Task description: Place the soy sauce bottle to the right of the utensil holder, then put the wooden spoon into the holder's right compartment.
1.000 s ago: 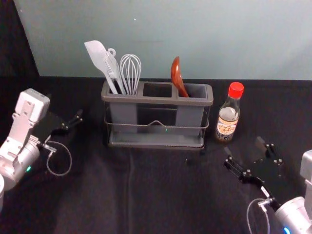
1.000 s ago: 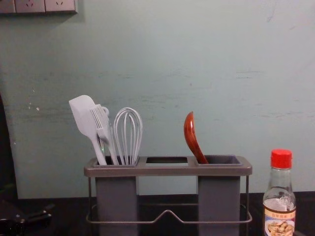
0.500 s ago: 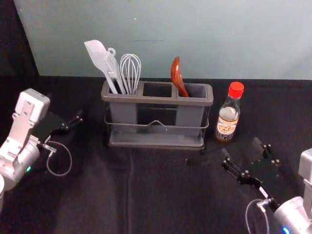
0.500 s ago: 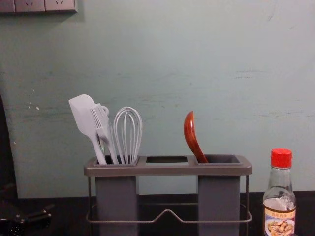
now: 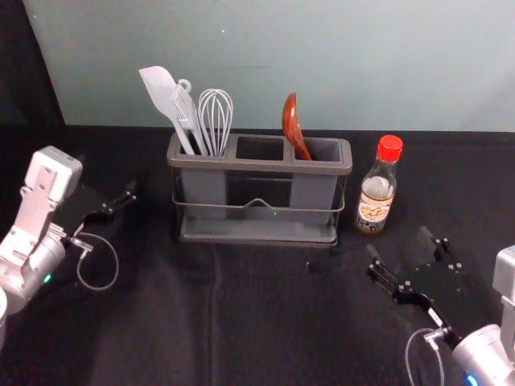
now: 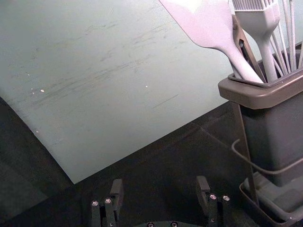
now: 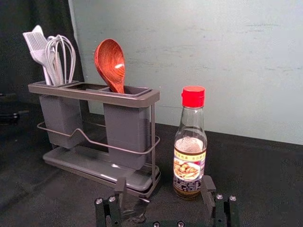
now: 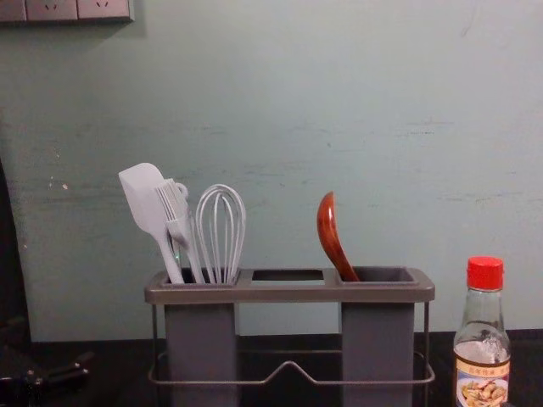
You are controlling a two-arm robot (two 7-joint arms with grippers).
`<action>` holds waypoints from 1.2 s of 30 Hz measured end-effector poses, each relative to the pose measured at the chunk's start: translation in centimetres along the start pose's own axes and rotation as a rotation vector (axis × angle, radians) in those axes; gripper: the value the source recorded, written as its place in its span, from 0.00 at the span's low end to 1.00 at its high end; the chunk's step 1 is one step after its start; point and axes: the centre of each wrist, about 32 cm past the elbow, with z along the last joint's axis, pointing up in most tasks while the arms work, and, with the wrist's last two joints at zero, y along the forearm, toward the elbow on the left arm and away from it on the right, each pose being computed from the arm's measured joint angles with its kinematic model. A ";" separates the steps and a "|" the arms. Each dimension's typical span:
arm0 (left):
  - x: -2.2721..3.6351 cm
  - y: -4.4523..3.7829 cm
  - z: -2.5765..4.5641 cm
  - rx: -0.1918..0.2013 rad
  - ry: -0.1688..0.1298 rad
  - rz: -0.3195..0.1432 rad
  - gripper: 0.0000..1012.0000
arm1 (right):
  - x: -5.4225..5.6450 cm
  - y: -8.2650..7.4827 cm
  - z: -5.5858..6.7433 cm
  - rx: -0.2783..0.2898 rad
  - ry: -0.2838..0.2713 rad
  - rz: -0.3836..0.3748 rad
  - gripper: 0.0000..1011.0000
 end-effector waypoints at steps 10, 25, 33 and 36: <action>0.00 0.00 0.00 0.000 0.000 0.000 0.99 | 0.0 0.0 0.0 0.001 -0.001 -0.001 0.99; 0.00 0.00 0.00 0.000 0.000 0.000 0.99 | 0.0 0.0 0.0 0.002 -0.001 -0.002 0.99; 0.00 0.00 0.00 0.000 0.000 0.000 0.99 | 0.0 0.0 0.0 0.002 -0.001 -0.002 0.99; 0.00 0.00 0.00 0.000 0.000 0.000 0.99 | 0.0 0.0 0.0 0.002 -0.001 -0.002 0.99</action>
